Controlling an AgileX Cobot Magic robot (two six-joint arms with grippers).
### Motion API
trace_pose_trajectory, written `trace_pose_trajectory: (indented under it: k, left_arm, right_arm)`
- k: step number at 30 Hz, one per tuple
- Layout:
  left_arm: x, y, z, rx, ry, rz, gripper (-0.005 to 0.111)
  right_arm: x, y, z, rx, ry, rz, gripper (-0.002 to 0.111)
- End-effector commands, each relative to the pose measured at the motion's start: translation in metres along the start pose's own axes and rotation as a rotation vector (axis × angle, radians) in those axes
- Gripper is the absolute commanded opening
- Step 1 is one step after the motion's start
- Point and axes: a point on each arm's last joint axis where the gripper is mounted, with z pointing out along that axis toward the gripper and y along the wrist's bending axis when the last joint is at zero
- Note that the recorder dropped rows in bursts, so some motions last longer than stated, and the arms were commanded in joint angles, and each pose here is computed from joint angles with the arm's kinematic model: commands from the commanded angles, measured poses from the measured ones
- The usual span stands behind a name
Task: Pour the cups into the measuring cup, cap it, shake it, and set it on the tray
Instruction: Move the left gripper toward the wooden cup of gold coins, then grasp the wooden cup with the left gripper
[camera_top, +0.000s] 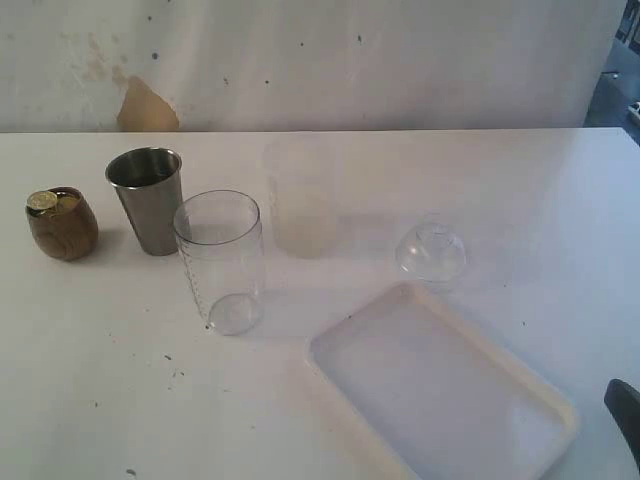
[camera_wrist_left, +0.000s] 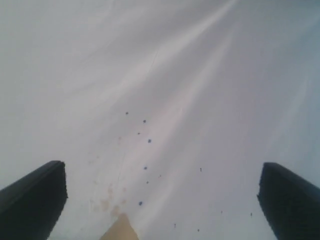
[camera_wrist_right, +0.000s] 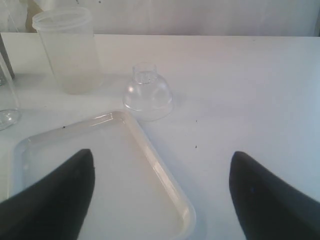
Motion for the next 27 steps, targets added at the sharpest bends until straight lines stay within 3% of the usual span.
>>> trace_pose_trajectory:
  k: [1,11,15,18,21,27]
  left_arm:
    - [0.009,0.002,0.014,-0.013,0.054,0.022,0.098]
    - [0.060,0.018,0.052,-0.097,0.339,0.113,0.091]
    - [0.091,0.028,0.062,-0.143,0.463,0.123,0.091]
    - [0.116,0.035,0.090,-0.155,0.568,0.153,0.091]
    - [0.131,0.039,0.111,-0.156,0.584,0.162,0.091]
    - [0.185,0.053,0.136,-0.166,0.623,0.168,0.091]
  right_arm:
    - [0.001,0.000,0.000,0.004,-0.010,0.000,0.069]
    - [0.001,0.000,0.000,0.004,-0.010,0.000,0.069]
    - [0.001,0.000,0.000,0.004,-0.010,0.000,0.069]
    - [0.001,0.000,0.000,0.004,-0.010,0.000,0.069]
    - [0.001,0.000,0.000,0.004,-0.010,0.000,0.069]
    - [0.001,0.000,0.000,0.004,-0.010,0.000,0.069]
